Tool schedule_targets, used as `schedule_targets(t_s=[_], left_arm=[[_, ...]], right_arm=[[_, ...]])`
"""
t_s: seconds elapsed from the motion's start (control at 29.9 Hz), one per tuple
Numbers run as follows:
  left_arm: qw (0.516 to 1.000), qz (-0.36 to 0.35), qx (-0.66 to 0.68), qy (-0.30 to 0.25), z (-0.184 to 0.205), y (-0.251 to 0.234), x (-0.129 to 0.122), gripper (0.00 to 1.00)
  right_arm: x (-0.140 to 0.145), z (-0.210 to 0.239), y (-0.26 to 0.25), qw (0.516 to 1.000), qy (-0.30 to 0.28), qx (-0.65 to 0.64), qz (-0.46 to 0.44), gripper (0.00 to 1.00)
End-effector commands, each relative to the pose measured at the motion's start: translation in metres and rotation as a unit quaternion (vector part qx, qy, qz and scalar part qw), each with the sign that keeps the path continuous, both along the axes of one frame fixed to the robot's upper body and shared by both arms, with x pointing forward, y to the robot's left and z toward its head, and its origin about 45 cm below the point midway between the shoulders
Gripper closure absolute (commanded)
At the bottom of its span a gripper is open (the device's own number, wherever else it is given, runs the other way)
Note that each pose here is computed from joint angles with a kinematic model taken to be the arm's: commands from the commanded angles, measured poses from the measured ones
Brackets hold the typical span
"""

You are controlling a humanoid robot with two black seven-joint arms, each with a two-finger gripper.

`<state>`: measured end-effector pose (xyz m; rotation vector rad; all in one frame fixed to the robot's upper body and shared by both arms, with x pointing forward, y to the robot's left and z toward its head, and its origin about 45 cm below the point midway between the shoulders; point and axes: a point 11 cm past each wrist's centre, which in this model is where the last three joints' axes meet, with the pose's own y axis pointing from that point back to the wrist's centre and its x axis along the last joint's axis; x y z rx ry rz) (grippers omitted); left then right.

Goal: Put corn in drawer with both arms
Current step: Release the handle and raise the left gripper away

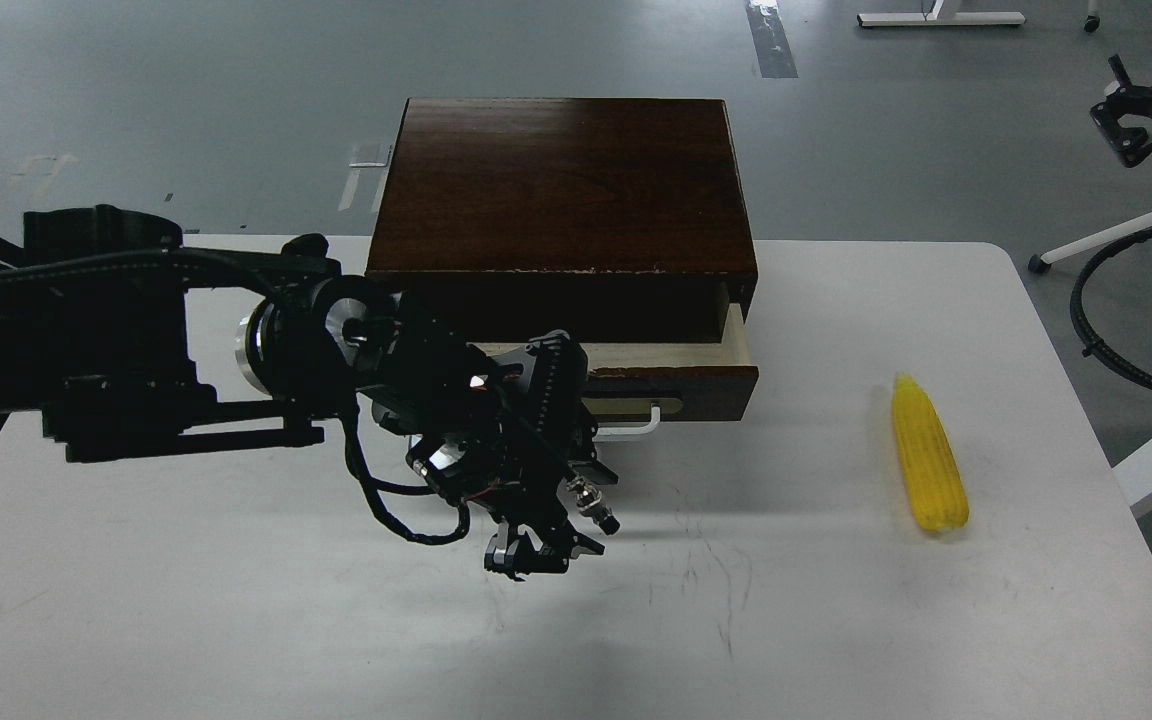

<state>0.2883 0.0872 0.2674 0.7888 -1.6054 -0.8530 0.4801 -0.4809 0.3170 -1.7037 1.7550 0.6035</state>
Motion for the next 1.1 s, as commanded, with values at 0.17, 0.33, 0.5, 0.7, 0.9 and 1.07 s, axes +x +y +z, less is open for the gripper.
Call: schedule_targets(t_s=[0.17,0.33,0.5,0.7,0.9,1.07], left_arm=[[0.997,0.038,-0.058,0.018,0.039,-0.007,0.011,0.09],[0.968,0.122,-0.178,0.127,0.089,-0.012,0.02,0.03],[0.898,0.206,-0.302,0.244,0.139,-0.002,0.04,0.03],[0.71,0.33,-0.478,0.397,0.184,0.044,0.105,0.02],[0.488,0.393,-0.612,0.483,0.186,0.109,0.167,0.02],[0.293,0.376,-0.707,0.522,0.172,0.174,0.193,0.02]], right_arm=[[-0.004,0.007,-0.012,1.0,-0.001,-0.01,-0.008,0.0],[-0.01,0.024,-0.028,0.999,-0.009,-0.033,-0.017,0.0],[-0.007,0.042,-0.028,0.994,0.003,-0.111,-0.003,0.0],[0.001,0.073,-0.02,0.97,0.027,-0.24,0.028,0.0],[0.007,0.119,0.001,0.911,0.034,-0.405,0.072,0.0],[0.013,0.133,0.036,0.85,0.04,-0.509,0.127,0.0]])
